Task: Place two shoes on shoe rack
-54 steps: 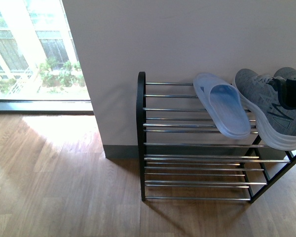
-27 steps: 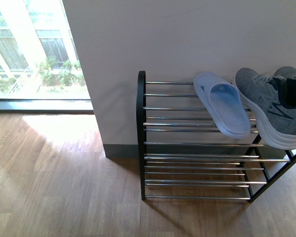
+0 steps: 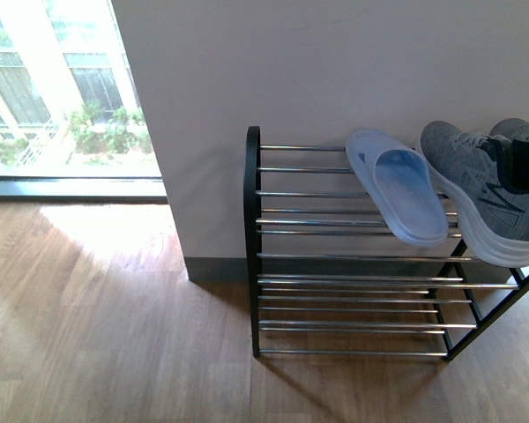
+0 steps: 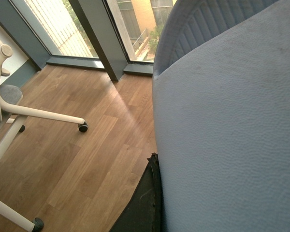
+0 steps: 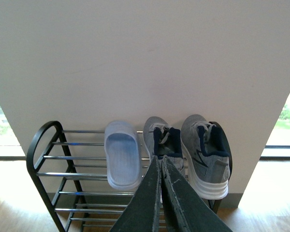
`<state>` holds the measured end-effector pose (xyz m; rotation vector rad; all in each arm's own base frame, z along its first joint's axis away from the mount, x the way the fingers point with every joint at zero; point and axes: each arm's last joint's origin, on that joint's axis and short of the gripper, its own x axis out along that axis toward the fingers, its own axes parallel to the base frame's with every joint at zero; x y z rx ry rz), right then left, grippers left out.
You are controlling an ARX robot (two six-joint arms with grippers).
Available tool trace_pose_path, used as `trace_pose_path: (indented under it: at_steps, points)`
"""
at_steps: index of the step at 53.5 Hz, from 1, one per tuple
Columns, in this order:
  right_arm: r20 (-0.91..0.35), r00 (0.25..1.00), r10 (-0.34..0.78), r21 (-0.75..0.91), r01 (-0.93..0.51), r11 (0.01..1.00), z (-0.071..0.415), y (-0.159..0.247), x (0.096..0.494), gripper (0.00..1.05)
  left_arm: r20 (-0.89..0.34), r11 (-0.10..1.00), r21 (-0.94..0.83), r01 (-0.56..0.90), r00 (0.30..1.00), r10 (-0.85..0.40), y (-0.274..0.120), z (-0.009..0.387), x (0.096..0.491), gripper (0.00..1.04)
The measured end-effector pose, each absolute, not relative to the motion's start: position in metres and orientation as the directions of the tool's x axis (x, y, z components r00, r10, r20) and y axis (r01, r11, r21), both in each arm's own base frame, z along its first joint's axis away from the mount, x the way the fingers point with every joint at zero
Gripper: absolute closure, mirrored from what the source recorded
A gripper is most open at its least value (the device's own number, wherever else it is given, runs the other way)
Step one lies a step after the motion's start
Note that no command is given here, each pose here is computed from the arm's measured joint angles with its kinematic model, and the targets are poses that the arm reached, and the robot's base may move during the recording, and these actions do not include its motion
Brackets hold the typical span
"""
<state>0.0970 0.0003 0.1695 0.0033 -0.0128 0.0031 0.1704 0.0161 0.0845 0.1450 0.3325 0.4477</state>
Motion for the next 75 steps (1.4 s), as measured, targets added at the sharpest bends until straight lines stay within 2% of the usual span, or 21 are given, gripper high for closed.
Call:
trace_pose_path:
  at_steps: [6,27,31,43,46,49,52,56,62,75]
  points:
    - [0.014,1.000,0.003,0.002,-0.003,1.000,0.170,0.000,0.097,1.02,-0.283,0.892,0.209,-0.400,0.849,0.447,0.016,0.084,0.170,1.03]
    - [0.014,1.000,0.006,0.003,-0.006,1.000,0.170,0.000,0.097,0.19,-0.282,0.888,0.211,-0.408,0.845,0.455,0.017,0.084,0.170,1.03]
    - [0.014,1.000,0.005,0.003,-0.005,1.000,0.170,0.000,0.097,0.08,-0.282,0.889,0.210,-0.407,0.845,0.454,0.017,0.084,0.170,1.03]
    - [0.014,1.000,-0.006,0.003,0.006,1.000,0.170,0.000,0.097,0.09,-0.283,0.909,0.195,-0.369,0.866,0.412,0.014,0.085,0.172,1.03]
    - [0.014,1.000,-0.001,0.003,0.001,1.000,0.170,0.000,0.097,0.09,-0.304,0.938,0.142,-0.317,0.888,0.346,0.010,0.085,0.171,1.03]
    - [0.013,1.000,-0.001,0.003,0.001,1.000,0.169,0.000,0.097,0.09,-0.319,0.975,0.021,-0.222,0.923,0.217,0.001,0.091,0.173,1.03]
    - [0.014,1.000,-0.001,0.003,0.001,1.000,0.170,0.000,0.097,0.09,-0.322,0.982,-0.075,-0.175,0.936,0.142,-0.009,0.098,0.177,1.03]
    - [0.014,1.000,-0.001,0.003,0.001,1.000,0.170,0.000,0.097,0.09,-0.358,0.978,-0.144,-0.150,0.929,0.090,-0.022,0.104,0.203,1.03]
    - [0.014,1.000,-0.001,0.003,0.001,1.000,0.170,0.000,0.097,0.09,-0.402,0.978,-0.154,-0.143,0.913,0.070,-0.036,0.108,0.237,1.03]
    - [0.014,1.000,0.000,0.003,0.000,1.000,0.170,0.000,0.097,0.09,-0.471,0.993,-0.097,-0.066,0.882,0.012,-0.074,0.116,0.317,1.03]
